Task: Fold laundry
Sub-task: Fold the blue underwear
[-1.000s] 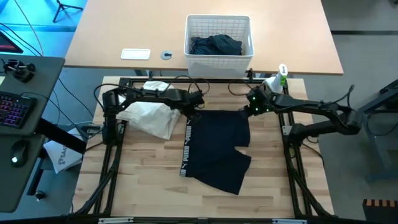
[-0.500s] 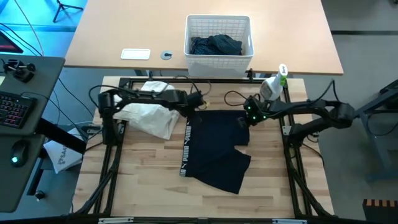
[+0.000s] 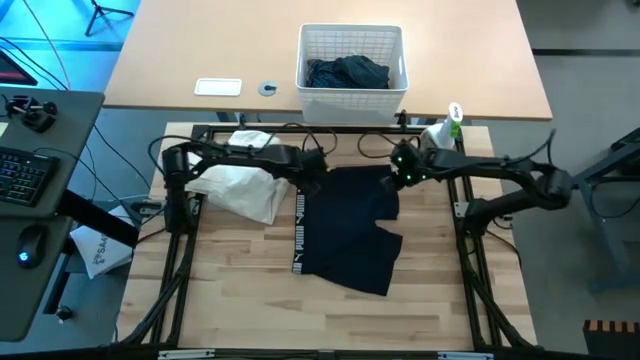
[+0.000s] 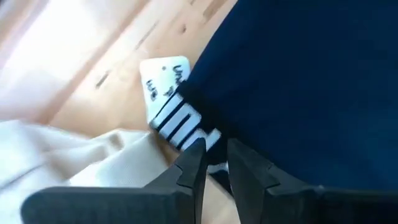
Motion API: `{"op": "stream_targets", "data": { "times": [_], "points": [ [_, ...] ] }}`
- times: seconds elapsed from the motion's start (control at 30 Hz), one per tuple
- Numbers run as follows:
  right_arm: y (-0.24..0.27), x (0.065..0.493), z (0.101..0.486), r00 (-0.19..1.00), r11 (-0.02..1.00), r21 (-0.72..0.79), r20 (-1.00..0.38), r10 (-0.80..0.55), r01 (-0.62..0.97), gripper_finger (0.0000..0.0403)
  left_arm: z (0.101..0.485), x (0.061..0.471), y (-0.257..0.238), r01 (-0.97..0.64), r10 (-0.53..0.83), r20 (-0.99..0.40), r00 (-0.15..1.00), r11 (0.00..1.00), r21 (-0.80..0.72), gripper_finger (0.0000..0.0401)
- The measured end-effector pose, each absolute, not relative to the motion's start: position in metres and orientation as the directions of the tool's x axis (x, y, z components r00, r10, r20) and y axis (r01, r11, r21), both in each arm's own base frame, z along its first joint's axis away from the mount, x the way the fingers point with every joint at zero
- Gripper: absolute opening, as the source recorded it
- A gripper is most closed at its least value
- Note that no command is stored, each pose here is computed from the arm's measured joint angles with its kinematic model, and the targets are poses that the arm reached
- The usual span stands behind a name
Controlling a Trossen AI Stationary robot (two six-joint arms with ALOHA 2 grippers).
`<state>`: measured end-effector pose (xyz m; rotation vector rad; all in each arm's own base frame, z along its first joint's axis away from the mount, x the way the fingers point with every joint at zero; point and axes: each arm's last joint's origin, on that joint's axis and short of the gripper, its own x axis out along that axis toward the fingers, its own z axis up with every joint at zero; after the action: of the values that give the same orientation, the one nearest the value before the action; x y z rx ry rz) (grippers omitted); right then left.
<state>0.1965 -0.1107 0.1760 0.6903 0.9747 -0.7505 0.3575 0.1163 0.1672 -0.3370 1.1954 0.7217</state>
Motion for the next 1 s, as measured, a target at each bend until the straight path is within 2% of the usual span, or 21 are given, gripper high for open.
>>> {"op": "stream_targets", "data": {
  "times": [0.1, 0.2, 0.33, 0.4, 0.53, 0.63, 0.87, 1.0],
  "points": [
    [-0.103, 0.198, 0.187, 0.457, 0.608, 0.283, -0.877, -0.149, 0.741, 0.0083, 0.184, 0.352, 0.112, -0.664, 0.332, -0.921, 0.203, 0.738, 0.12, 0.0051],
    [-0.084, 0.204, 0.187, 0.55, 0.67, 0.433, -0.834, 0.045, 0.603, 0.0083, 0.2, 0.347, 0.104, -0.64, 0.309, -0.922, 0.235, 0.763, 0.092, 0.0051],
    [-0.044, 0.213, 0.178, 0.571, 0.735, 0.591, -0.746, 0.342, 0.333, 0.0083, 0.219, 0.345, 0.085, -0.532, 0.201, -0.925, 0.321, 0.846, -0.001, 0.0051],
    [-0.022, 0.212, 0.169, 0.534, 0.745, 0.617, -0.731, 0.424, 0.253, 0.0083, 0.226, 0.344, 0.069, -0.453, 0.132, -0.923, 0.362, 0.89, -0.05, 0.0051],
    [0.013, 0.21, 0.157, 0.499, 0.746, 0.643, -0.71, 0.498, 0.171, 0.0083, 0.219, 0.339, 0.03, -0.339, -0.015, -0.931, 0.364, 0.929, -0.147, 0.0051],
    [0.033, 0.208, 0.15, 0.512, 0.728, 0.671, -0.678, 0.527, 0.139, 0.0083, 0.203, 0.335, -0.002, -0.338, -0.108, -0.931, 0.348, 0.912, -0.232, 0.0051],
    [0.073, 0.204, 0.149, 0.642, 0.796, 0.604, -0.598, 0.48, -0.033, 0.0083, 0.178, 0.325, -0.07, -0.43, -0.198, -0.897, 0.395, 0.823, -0.371, 0.0051],
    [0.096, 0.201, 0.148, 0.67, 0.828, 0.553, -0.583, 0.46, -0.088, 0.0083, 0.176, 0.325, -0.098, -0.399, -0.207, -0.867, 0.454, 0.822, -0.406, 0.0051]
  ]
}}
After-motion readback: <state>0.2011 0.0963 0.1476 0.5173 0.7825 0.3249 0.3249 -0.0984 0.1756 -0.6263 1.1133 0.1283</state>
